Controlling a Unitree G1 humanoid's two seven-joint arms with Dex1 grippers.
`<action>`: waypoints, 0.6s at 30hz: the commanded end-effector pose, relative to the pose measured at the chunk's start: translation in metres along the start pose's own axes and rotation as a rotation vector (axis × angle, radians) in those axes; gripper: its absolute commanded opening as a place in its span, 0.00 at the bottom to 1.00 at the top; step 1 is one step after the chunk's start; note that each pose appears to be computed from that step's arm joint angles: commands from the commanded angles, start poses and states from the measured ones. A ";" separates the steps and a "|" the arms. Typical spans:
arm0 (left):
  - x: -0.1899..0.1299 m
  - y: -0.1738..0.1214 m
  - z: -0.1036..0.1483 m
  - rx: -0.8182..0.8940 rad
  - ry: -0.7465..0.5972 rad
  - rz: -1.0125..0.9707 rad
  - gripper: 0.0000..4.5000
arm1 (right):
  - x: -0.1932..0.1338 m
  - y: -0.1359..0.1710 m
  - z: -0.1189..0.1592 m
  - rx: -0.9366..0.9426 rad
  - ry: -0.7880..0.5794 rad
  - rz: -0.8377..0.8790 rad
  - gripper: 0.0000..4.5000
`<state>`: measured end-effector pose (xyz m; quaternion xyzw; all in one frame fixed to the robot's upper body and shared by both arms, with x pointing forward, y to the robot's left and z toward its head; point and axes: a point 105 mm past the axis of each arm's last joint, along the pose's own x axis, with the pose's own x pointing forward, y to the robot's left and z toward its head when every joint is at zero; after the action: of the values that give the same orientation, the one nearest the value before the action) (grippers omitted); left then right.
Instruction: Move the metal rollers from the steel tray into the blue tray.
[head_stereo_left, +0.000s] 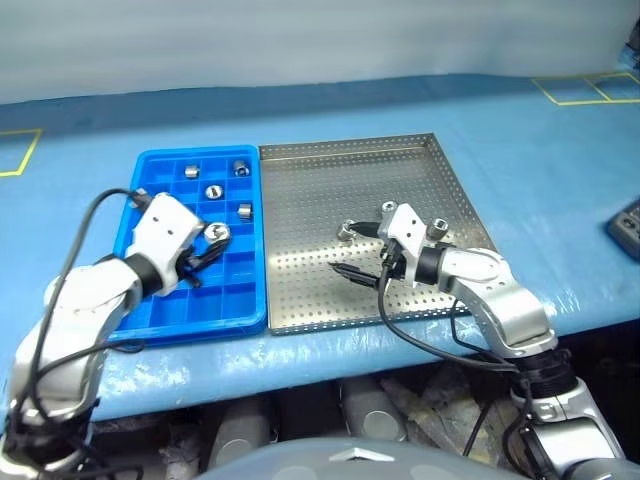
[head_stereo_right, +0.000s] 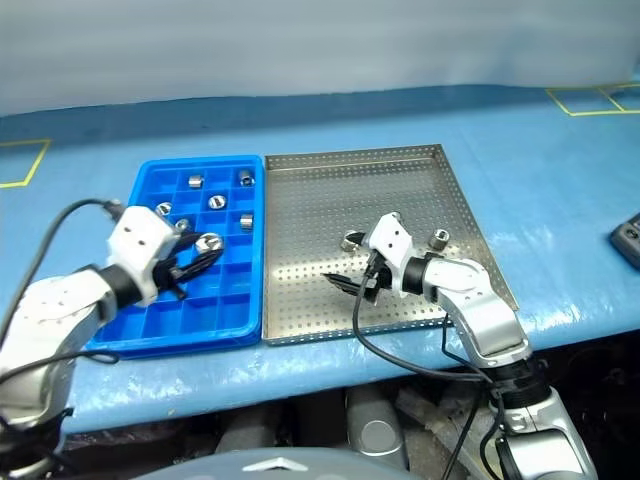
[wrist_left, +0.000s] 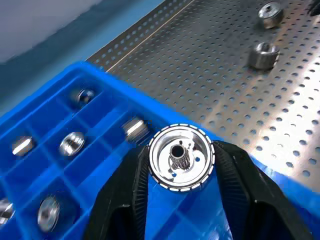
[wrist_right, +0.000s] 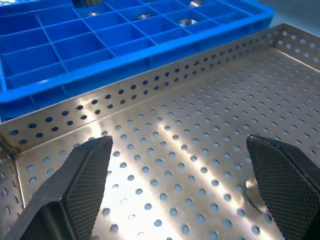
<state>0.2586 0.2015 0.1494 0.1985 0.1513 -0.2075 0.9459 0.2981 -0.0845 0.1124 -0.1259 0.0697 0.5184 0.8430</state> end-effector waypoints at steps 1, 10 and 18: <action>-0.022 0.006 0.008 0.016 -0.021 0.094 0.38 | 0.004 0.002 0.012 -0.048 -0.035 0.039 1.00; -0.034 0.005 -0.030 -0.043 0.122 0.204 0.38 | 0.013 0.002 0.016 -0.067 -0.038 0.083 1.00; -0.025 0.012 -0.048 -0.070 0.183 0.232 0.38 | 0.008 -0.001 0.016 -0.078 -0.032 0.063 1.00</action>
<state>0.2285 0.2407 0.1129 0.1819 0.2396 -0.0774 0.9505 0.3024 -0.0715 0.1140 -0.1396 0.0655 0.5526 0.8190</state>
